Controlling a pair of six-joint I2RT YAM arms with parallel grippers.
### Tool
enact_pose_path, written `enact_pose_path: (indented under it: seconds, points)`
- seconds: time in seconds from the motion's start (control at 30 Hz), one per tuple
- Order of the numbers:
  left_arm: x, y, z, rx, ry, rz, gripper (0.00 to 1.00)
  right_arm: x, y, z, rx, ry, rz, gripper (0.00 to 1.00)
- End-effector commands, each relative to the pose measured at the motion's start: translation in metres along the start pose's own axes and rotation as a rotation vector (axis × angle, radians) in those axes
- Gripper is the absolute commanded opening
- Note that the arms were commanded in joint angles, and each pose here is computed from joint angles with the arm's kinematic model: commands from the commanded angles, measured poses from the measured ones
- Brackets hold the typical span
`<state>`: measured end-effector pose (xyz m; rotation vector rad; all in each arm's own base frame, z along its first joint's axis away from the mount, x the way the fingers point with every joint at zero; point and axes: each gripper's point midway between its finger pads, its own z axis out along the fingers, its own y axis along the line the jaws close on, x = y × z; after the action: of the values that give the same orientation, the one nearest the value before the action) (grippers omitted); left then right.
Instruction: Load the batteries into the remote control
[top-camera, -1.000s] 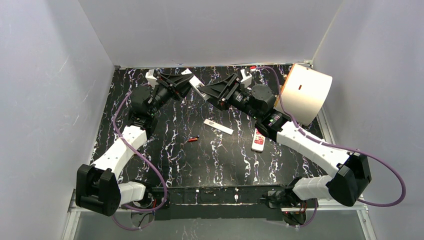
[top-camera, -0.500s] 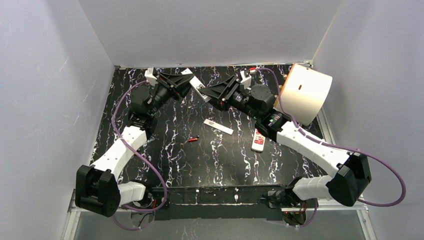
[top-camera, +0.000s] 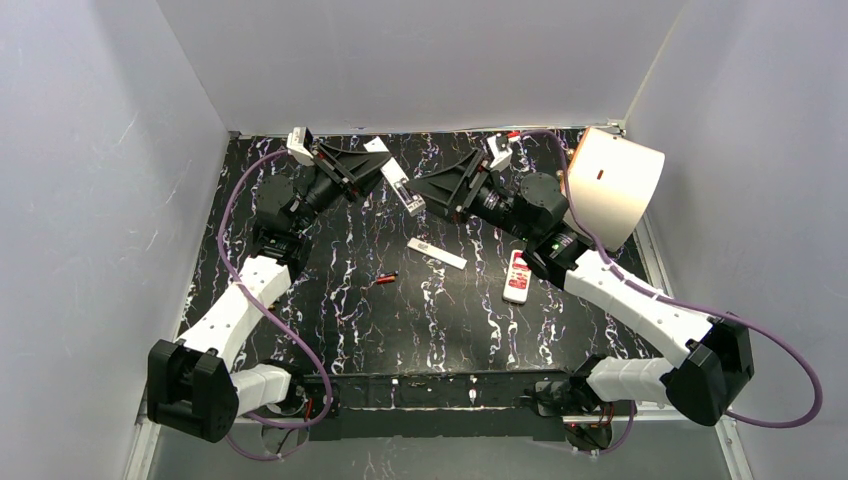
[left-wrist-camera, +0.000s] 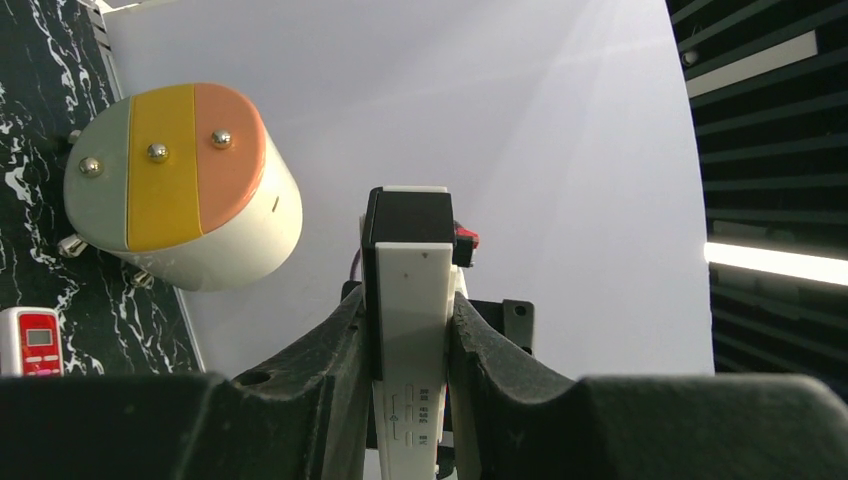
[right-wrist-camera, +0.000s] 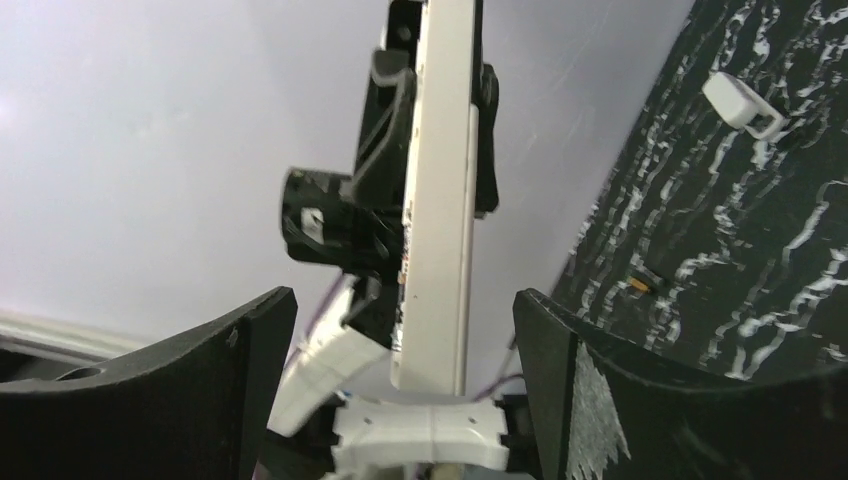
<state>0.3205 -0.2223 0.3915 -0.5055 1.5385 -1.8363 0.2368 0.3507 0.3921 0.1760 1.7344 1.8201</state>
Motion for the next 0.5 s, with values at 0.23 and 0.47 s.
enact_pose_path:
  seconds: [0.23, 0.47]
  points:
    - [0.01, -0.01, -0.01, 0.039, 0.032, 0.088, 0.0, 0.02, -0.001, -0.005, 0.036, 0.207, -0.37, 0.85]
    - [0.012, -0.009, -0.012, 0.037, 0.035, 0.083, 0.0, 0.023, 0.003, 0.0, -0.067, 0.161, -0.203, 0.68]
